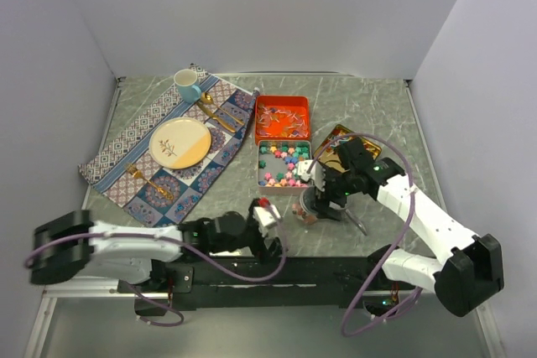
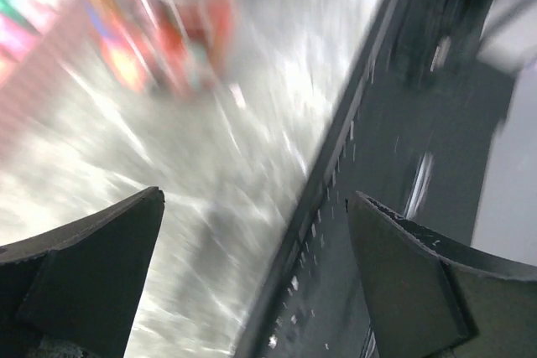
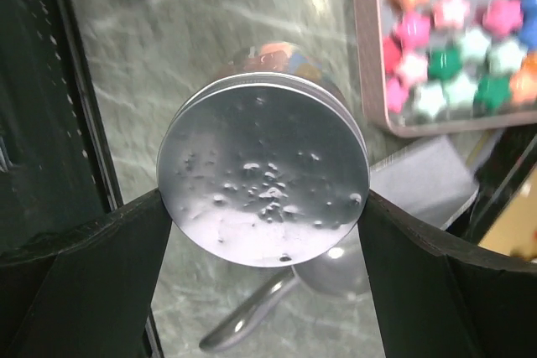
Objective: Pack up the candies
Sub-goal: Screw the bottle lid onto the packing bottle, then reset both arms
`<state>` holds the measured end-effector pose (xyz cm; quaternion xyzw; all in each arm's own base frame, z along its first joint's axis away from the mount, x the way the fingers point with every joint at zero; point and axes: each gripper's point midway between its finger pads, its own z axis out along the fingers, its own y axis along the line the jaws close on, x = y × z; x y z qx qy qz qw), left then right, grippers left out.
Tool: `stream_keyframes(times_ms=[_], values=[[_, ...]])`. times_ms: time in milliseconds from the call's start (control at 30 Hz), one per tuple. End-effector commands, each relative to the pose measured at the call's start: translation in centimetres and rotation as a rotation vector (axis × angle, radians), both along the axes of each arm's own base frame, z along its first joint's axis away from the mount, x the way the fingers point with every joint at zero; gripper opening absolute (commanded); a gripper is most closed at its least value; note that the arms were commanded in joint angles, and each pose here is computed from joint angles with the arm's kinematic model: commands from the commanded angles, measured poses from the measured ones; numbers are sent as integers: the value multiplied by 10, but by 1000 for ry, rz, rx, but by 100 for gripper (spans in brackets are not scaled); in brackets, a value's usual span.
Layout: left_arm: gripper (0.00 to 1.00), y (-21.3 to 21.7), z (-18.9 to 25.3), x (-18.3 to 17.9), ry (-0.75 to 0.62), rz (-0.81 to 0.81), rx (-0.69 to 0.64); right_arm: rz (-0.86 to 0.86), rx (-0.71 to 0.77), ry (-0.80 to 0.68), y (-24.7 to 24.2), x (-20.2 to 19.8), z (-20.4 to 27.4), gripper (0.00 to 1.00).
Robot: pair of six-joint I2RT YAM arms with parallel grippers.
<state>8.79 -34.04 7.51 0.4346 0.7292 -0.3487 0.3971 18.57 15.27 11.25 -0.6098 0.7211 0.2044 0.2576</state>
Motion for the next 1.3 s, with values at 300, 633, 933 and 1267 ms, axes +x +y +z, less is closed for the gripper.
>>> stream_keyframes(times_ms=[300, 633, 933, 1267], values=[[97, 48, 128, 76, -207, 241, -115, -16, 92, -42, 29, 3, 17, 100], [96, 107, 246, 204, -550, 620, -196, -219, 204, -190, 16, 32, 128, 100], [96, 246, 328, 274, -567, 1111, -271, -1333, 241, -364, -106, 111, 205, 100], [96, 286, 347, 260, -629, 1174, -316, -1513, 313, -524, -159, 65, 233, 100]])
